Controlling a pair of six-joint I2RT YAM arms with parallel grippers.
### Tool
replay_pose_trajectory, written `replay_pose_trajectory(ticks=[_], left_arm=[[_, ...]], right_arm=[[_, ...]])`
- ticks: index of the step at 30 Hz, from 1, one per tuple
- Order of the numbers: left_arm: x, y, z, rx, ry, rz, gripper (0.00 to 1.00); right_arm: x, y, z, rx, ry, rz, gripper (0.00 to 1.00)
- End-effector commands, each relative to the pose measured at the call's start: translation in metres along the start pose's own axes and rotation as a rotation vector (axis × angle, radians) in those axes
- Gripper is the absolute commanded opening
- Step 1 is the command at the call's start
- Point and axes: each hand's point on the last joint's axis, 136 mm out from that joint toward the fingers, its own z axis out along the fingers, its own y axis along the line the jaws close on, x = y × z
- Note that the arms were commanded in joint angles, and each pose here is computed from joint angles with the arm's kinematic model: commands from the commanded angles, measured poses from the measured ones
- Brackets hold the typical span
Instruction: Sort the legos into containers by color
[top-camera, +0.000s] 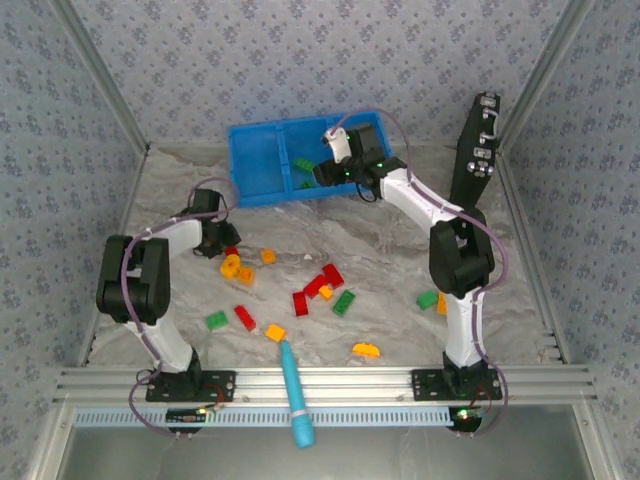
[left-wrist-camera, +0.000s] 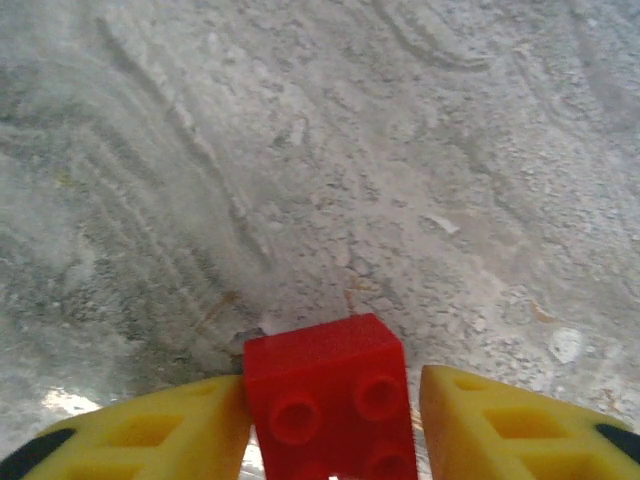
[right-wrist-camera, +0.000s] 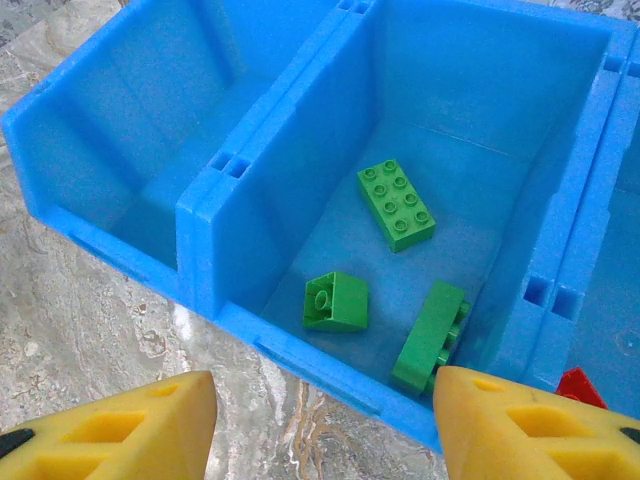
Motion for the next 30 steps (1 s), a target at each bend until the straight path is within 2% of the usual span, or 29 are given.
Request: replay_pose_trajectory(ticks=[1,4,9,13,18,22,25,30], left_arm=[[-0.01,-0.006,0.02,0.014,-0.031,0.02,0.41],[-0.012,-0.008,0.019,0.02,-0.037,0.024,0.33],[-0.022,-0.022,-0.003,0.091,-0.082,0.044,0.3],[-0.039,-0.051,-0.046,0.23,-0.148,0.042,0.3],[-0.06,-0.095,-0.116,0.469,-0.249,0.045,0.3],[-0.071,-0.116,-0.163,0.586,-0.293,0.026,0.31],[-0.073,-0.124,-0.188,0.628,-0.331,0.016,0.31],[-0.071,-0.121,-0.21,0.618,-0.389,-0.037,0.31]], right_arm=[[-0.004,0.01,-0.013,-0.017,0.005,-0.024,0.61],[0.001,0.011,-0.014,-0.021,0.015,-0.023,0.61],[0.008,0.015,-0.022,-0.039,0.027,-0.009,0.61],[0.009,0.03,-0.036,-0.138,0.005,0.032,0.62],[-0.005,0.068,-0.067,-0.433,-0.106,0.107,0.68],[-0.001,0.084,-0.075,-0.43,-0.128,0.034,0.74],[-0.008,0.101,-0.086,-0.466,-0.186,0.023,0.75],[-0.031,0.142,-0.105,-0.567,-0.325,0.055,0.75]])
